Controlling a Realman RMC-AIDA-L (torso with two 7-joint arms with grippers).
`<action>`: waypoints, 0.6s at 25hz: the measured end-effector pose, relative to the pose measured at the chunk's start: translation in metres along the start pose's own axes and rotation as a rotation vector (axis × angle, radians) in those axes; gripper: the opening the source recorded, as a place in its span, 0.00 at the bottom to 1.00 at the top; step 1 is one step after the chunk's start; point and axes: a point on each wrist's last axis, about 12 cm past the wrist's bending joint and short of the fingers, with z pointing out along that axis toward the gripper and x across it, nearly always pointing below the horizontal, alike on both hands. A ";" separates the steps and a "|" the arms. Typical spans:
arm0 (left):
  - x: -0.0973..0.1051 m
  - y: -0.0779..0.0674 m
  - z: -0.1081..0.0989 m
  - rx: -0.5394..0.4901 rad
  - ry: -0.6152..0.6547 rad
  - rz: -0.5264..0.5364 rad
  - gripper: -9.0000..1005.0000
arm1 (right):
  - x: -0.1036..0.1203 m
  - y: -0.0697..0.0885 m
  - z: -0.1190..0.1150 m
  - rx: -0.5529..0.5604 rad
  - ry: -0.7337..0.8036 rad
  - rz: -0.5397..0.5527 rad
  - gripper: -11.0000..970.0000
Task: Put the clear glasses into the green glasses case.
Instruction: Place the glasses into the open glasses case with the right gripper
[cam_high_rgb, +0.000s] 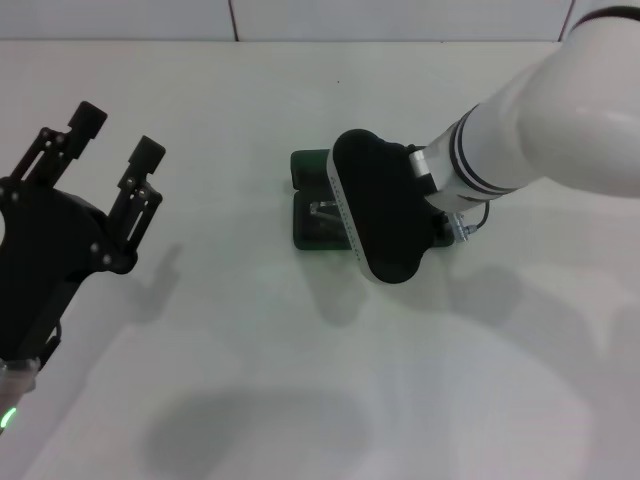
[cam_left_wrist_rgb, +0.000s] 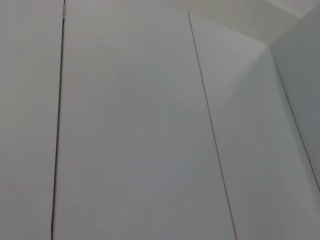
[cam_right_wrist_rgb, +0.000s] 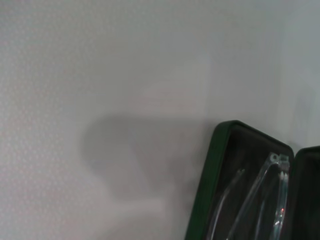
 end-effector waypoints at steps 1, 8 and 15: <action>0.000 0.000 0.000 0.001 0.001 0.000 0.53 | 0.000 0.000 -0.001 0.006 0.001 -0.002 0.21; 0.001 0.000 0.003 0.008 -0.001 -0.001 0.53 | 0.002 0.001 -0.004 0.037 0.005 0.008 0.21; 0.001 0.001 0.003 0.012 -0.001 -0.002 0.53 | 0.000 0.002 -0.008 0.047 -0.005 0.004 0.27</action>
